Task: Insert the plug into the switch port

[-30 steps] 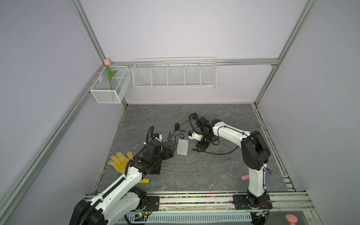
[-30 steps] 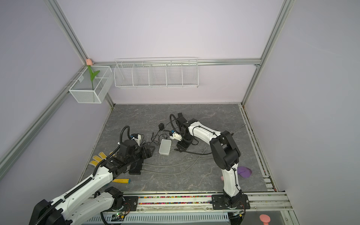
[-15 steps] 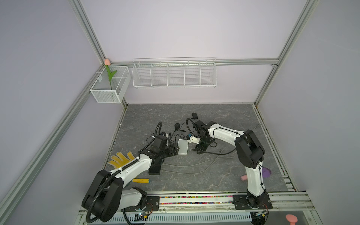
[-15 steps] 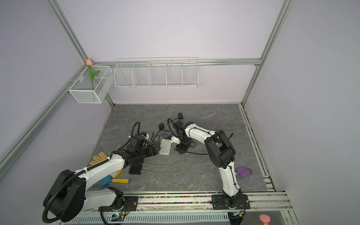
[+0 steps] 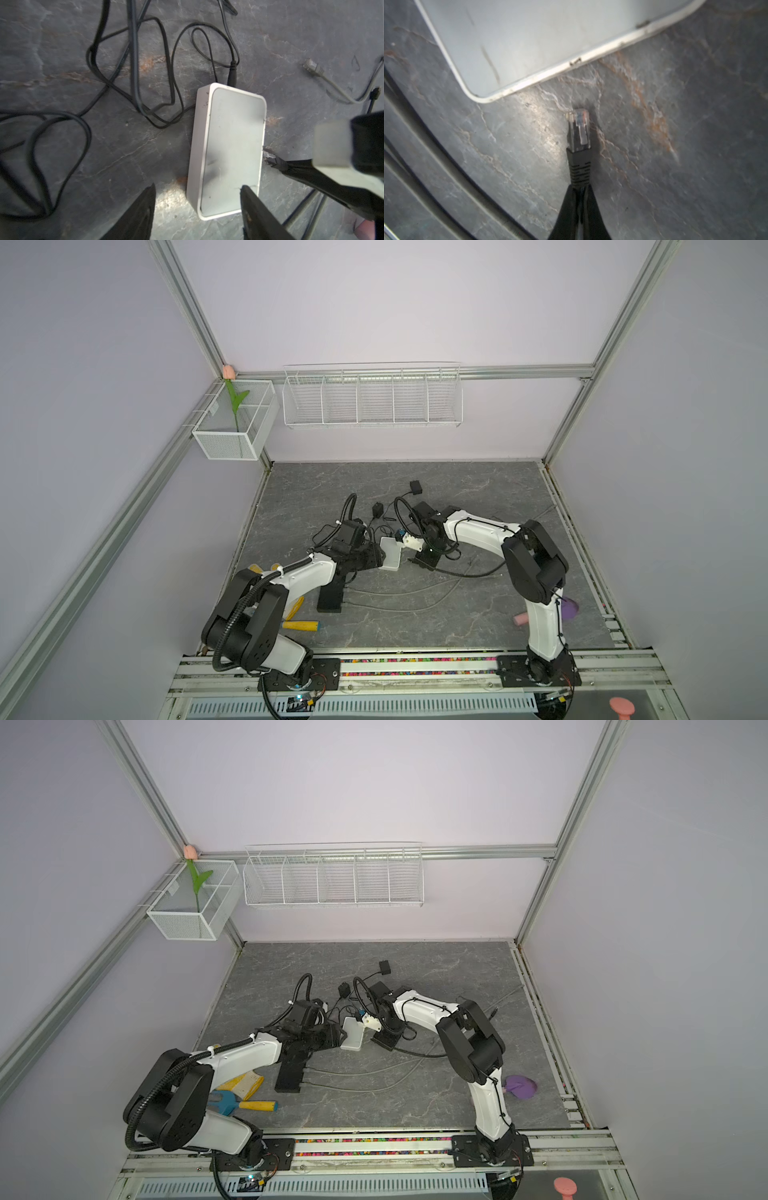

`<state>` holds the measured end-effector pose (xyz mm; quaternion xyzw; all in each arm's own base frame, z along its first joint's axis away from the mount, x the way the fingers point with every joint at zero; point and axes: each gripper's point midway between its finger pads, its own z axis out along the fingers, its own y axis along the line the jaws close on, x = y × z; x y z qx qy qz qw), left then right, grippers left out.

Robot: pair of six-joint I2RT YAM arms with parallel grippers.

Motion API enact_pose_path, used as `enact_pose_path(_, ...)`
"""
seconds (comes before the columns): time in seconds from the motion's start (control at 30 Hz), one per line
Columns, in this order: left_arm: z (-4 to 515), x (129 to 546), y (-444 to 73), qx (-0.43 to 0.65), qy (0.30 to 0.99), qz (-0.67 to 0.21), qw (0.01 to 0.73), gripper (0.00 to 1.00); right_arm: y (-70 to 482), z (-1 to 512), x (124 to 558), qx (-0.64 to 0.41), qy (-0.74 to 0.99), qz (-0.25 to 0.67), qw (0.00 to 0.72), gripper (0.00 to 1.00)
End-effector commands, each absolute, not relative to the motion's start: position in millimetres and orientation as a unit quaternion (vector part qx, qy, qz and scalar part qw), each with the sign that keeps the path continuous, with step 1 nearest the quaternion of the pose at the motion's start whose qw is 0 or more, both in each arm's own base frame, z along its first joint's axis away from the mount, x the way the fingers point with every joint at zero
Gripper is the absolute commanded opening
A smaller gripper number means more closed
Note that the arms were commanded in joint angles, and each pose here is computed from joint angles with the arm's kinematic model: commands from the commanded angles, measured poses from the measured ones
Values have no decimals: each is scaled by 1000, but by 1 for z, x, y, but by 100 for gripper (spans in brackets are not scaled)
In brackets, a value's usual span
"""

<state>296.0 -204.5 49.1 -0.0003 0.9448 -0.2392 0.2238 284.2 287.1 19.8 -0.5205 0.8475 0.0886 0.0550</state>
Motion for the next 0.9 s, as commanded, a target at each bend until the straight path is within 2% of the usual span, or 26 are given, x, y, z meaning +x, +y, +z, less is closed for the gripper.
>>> enact_pose_path(0.0,57,309,-211,6,940,-248,236,61,288,25,291,-520,844,53,118,7)
enact_pose_path(0.13,49,311,-215,8,942,-251,225,59,294,33,289,-542,820,21,184,7)
enact_pose_path(0.27,44,314,-218,9,943,-250,218,58,298,33,288,-561,801,-12,210,6)
enact_pose_path(0.57,34,317,-221,15,947,-246,207,48,315,31,289,-575,782,-30,238,6)
enact_pose_path(0.87,27,317,-222,15,948,-246,202,40,316,22,280,-587,778,-39,222,6)
